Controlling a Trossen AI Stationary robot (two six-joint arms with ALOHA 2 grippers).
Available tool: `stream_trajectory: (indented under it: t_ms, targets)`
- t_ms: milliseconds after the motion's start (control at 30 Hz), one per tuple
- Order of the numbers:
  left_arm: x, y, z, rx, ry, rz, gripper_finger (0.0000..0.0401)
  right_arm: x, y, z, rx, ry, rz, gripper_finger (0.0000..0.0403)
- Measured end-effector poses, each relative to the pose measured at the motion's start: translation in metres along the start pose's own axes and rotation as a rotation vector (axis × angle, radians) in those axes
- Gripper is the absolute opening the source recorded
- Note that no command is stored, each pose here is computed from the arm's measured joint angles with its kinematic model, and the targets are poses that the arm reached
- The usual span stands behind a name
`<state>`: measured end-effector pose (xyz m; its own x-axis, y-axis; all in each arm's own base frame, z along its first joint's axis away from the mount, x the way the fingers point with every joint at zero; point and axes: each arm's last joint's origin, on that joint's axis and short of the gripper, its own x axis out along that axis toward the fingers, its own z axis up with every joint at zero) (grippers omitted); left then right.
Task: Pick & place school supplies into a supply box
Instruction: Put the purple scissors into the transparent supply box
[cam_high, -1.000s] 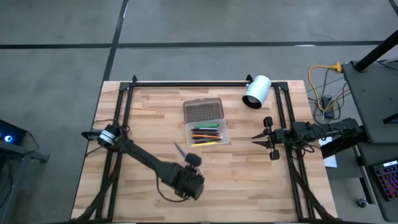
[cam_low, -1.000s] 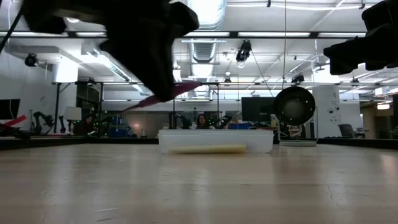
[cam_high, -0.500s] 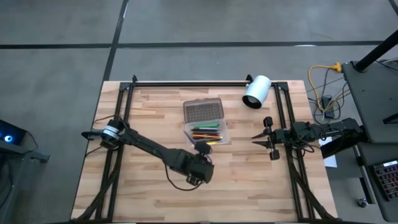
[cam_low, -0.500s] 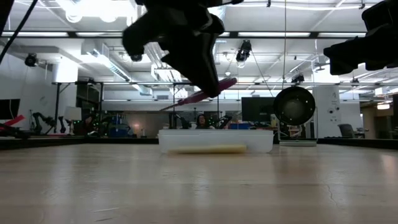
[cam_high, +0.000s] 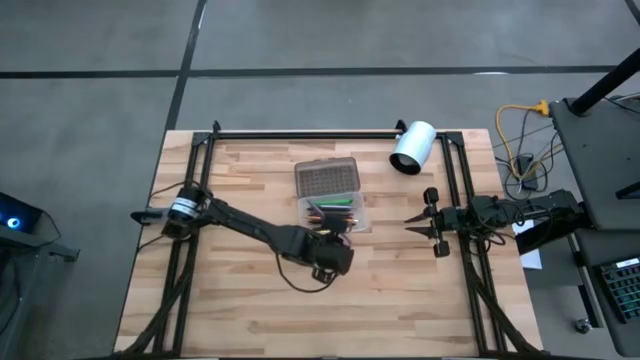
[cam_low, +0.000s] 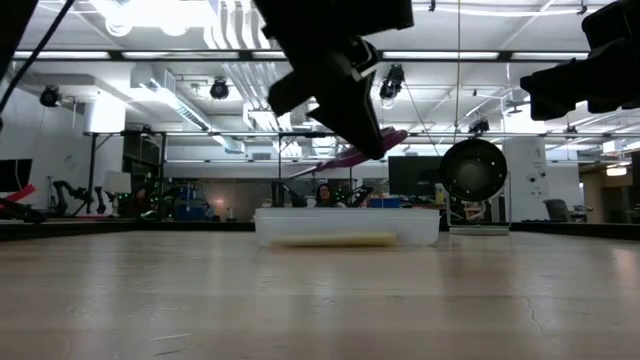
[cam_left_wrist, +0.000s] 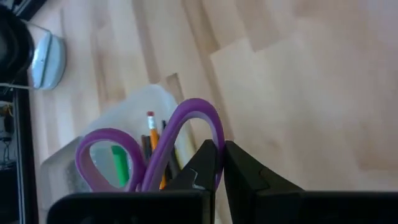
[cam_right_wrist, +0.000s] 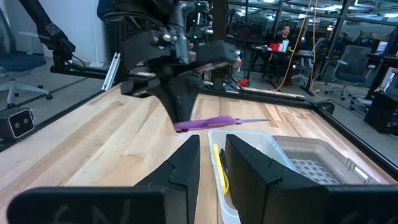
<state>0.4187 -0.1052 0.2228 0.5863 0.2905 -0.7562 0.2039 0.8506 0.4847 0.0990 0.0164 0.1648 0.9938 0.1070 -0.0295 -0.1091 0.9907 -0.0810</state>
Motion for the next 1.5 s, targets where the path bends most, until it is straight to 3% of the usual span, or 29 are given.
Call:
stream_trajectory:
  t_ms: [333,433,700,833,1067,1500]
  targets:
    - [0.01,0.022,0.003,-0.103,-0.041,0.127,0.0,0.0,0.0,0.0,0.0,0.0,0.0,0.0068]
    - [0.009,0.025,0.004,-0.159,-0.048,0.193,0.0,0.0,0.0,0.0,0.0,0.0,0.0,0.0068]
    - [0.011,0.03,0.004,-0.327,-0.071,0.205,0.0,0.0,0.0,0.0,0.0,0.0,0.0,0.0068]
    - [0.012,0.036,0.005,-0.419,-0.095,0.269,0.0,0.0,0.0,0.0,0.0,0.0,0.0,0.0068]
    - [0.015,0.043,0.004,-0.547,-0.115,0.279,0.0,0.0,0.0,0.0,0.0,0.0,0.0,0.0068]
    - [0.023,0.039,0.003,-0.597,-0.107,0.232,0.0,0.0,0.0,0.0,0.0,0.0,0.0,0.0068]
